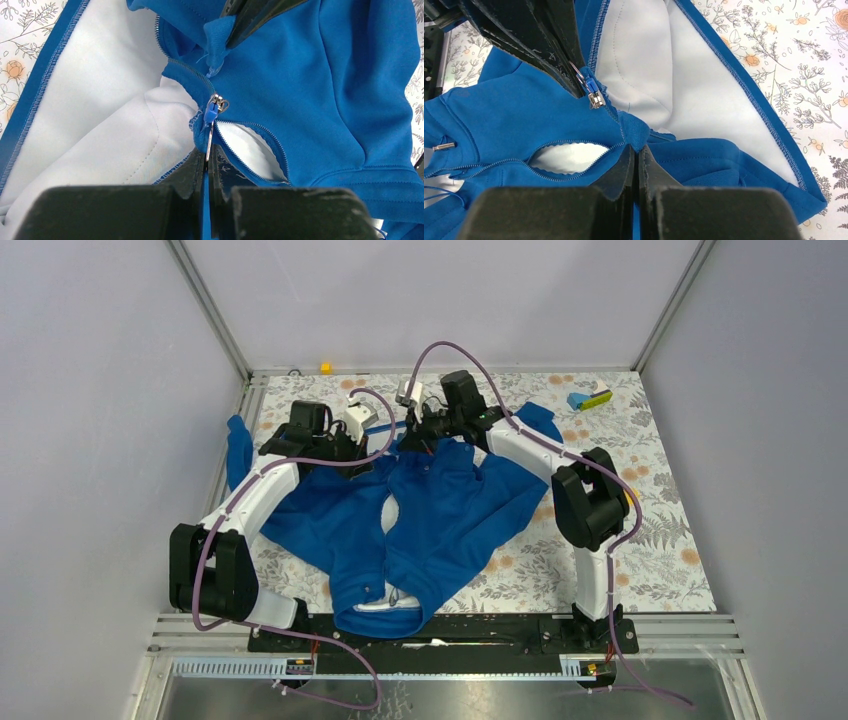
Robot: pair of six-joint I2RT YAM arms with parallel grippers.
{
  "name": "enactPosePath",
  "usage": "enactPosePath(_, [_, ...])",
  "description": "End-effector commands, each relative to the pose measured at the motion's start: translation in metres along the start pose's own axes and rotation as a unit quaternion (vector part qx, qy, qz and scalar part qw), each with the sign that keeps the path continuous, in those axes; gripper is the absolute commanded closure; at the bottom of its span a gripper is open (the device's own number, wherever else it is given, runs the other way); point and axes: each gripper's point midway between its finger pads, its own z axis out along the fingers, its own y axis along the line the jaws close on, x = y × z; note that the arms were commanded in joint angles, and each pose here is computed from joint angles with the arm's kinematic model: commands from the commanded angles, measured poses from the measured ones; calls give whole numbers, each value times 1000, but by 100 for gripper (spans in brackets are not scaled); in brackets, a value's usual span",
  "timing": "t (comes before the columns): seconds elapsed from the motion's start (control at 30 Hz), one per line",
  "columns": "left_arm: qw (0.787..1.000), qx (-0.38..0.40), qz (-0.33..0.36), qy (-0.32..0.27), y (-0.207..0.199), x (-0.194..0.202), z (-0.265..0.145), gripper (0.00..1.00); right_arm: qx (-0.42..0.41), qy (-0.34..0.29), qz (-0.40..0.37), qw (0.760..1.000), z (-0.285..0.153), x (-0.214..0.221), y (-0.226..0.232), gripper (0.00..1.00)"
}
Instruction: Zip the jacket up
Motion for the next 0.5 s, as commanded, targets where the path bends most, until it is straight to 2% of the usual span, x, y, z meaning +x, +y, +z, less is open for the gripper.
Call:
enactPosePath(0.0, [1000, 11, 15, -16, -4, -10, 0, 100, 17, -29, -45, 998, -5, -34, 6, 100])
enactPosePath(0.47, [1000, -6, 3, -3, 4, -6, 4, 100, 23, -39, -65, 997, -6, -37, 6, 100])
